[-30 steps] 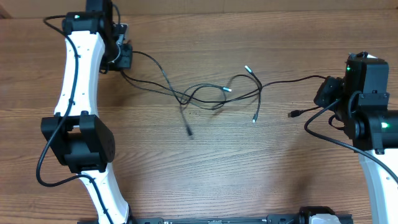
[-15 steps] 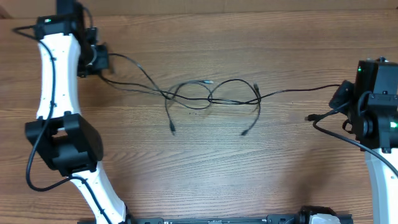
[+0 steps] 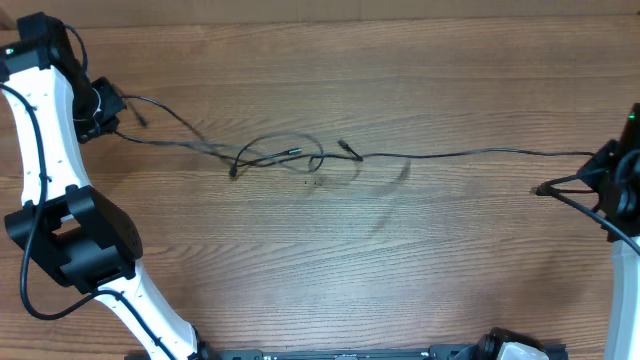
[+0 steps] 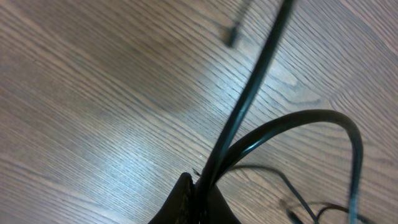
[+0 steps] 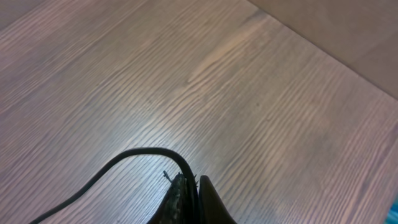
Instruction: Untangle cables
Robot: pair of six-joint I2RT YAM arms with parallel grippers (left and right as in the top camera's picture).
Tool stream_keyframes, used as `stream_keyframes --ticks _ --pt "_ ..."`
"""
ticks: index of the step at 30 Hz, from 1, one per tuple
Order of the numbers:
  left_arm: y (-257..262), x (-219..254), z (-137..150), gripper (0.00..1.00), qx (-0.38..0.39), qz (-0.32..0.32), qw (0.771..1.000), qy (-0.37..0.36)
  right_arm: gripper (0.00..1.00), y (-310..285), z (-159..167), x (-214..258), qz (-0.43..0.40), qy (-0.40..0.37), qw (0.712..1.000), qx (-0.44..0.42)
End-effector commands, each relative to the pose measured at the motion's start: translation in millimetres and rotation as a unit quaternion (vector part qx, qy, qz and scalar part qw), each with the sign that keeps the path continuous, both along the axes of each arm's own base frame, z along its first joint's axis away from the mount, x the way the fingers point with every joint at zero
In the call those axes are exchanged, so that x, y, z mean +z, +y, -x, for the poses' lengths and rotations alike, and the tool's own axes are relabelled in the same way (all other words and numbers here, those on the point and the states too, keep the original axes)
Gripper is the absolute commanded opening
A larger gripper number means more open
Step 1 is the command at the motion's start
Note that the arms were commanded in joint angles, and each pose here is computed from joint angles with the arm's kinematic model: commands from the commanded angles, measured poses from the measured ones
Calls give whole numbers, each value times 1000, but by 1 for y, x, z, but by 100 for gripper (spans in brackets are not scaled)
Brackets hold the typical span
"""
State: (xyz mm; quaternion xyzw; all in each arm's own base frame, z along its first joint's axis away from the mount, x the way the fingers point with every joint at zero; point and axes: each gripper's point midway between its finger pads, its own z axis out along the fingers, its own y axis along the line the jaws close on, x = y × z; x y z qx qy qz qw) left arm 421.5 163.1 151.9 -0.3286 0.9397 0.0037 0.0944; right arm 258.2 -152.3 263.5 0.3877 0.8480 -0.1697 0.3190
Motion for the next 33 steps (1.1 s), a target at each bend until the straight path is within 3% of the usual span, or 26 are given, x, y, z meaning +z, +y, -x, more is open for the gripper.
stream_keyframes --ticks 1,9,20,33 --pt "10 -5 2 4 41 -9 999 5 4 -11 4 8 0 -18 999 -28" --pt "24 -3 2 5 64 -26 998 -1 4 -26 12 2 -4 -7 998 -59" --pt "36 -3 8 4 65 -42 997 6 4 -87 53 14 24 -34 981 -190" --pt "67 3 22 5 87 -125 988 35 4 -146 82 13 16 -83 958 -275"
